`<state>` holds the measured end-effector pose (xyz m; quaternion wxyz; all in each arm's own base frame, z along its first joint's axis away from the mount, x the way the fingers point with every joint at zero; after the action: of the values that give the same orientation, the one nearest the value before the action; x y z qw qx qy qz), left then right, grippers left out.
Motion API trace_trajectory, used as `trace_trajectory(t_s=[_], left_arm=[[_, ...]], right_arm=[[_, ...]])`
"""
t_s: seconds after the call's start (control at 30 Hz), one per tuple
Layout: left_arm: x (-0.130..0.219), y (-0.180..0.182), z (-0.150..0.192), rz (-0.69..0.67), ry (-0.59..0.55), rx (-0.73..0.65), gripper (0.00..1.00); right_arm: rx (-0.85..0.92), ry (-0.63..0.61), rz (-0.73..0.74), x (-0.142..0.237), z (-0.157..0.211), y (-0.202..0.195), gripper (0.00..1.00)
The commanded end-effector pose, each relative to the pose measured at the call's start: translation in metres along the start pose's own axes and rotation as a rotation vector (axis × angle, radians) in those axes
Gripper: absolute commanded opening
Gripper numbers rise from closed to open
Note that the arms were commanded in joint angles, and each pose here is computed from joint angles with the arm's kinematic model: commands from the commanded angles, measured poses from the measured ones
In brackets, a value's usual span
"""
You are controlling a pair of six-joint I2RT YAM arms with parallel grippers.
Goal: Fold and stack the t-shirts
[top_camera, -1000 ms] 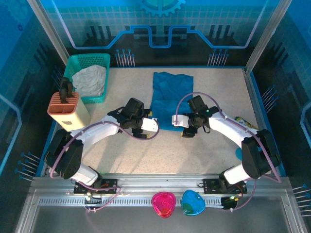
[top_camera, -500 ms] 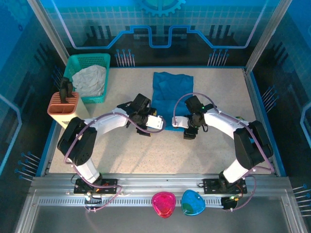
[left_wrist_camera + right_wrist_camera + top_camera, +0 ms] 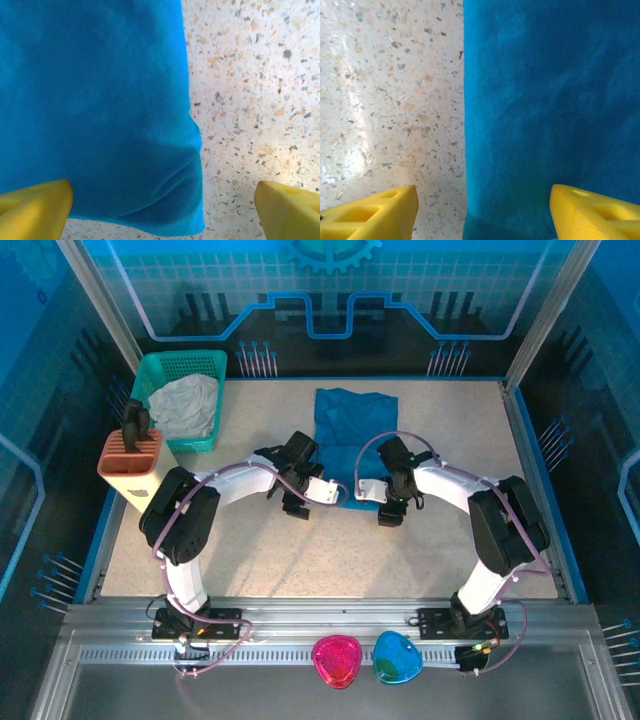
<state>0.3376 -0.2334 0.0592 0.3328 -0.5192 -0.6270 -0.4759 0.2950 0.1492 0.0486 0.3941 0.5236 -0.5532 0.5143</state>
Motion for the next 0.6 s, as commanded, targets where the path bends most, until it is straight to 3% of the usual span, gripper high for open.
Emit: trace_trajectory(t_s=[0.0,0.27,0.57], left_arm=[[-0.004,-0.001,0.006,0.035,0.034,-0.018,0.94],[-0.023,0.008,0.012,0.03,0.083,-0.011,0.89],[-0.032,0.004,0.012,0.094,0.09,0.04,0.67]], right_arm=[[-0.04,0.021,0.003,-0.003,0.006,-0.01,0.7],[-0.073,0.044,-0.01,-0.021,0.01,-0.017,0.64],[-0.077,0.054,-0.05,-0.034,0.012,-0.013,0.36]])
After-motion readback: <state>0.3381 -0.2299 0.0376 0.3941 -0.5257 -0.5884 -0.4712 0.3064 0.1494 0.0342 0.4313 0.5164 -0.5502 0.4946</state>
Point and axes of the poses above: each hand's point on the last joint's axis, 136 mm out from that joint toward the fingers, its own x axis back along the fingers, its own y axis along the line the jaws close on, z = x × y, the point moved 2 cm from there along x, back along the fingers, and after that the axes turned 13 degrees about x, right-handed, at the moved point
